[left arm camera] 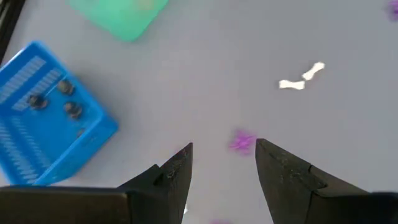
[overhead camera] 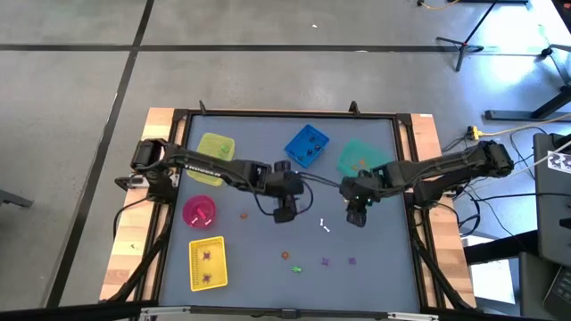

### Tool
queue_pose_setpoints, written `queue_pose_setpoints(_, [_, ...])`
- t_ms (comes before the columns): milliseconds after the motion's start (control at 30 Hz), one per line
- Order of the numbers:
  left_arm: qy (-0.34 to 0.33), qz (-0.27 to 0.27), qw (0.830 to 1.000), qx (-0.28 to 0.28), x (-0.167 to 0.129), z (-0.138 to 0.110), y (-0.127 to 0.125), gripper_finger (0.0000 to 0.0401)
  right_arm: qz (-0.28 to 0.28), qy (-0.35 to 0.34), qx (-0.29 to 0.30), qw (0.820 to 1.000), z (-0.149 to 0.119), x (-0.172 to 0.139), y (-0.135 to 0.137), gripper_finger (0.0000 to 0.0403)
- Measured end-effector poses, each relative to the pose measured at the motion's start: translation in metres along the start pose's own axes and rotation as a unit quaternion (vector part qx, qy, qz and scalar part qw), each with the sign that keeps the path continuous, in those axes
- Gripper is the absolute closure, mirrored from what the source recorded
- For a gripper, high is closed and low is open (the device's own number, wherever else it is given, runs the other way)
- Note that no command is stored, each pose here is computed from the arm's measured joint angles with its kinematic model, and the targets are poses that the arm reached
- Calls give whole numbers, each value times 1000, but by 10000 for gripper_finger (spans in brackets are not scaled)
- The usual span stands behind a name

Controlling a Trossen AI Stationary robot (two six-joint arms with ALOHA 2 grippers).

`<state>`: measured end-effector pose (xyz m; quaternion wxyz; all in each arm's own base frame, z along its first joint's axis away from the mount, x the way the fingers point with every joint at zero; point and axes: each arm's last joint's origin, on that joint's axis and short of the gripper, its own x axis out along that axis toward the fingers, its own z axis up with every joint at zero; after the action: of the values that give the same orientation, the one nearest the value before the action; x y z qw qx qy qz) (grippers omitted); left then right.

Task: Sort Halloween decoration
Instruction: Put the purple spider toy into the yellow basket

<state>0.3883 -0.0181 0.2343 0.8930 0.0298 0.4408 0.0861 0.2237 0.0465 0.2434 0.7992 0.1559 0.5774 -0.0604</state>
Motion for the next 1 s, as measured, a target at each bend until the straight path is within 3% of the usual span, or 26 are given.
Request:
queue_pose_setpoints(200, [-31,-15,999,39,-4,3,-19,242,9,16,189,982,-14,3,24,194])
queue_pose_setpoints(433, [-50,-26,995,76,-6,5,-29,242,-15,54,303,951,-29,29,56,194])
queue_pose_setpoints(600, [-48,-32,994,88,-7,4,-35,242,-14,69,345,936,-33,50,73,194])
queue_pose_setpoints(767, [-46,-34,992,111,-8,2,-40,242,4,80,346,935,-34,64,85,194])
queue_pose_setpoints(1000, [-52,-57,986,149,-11,1,-49,242,-18,44,353,934,-28,66,77,194])
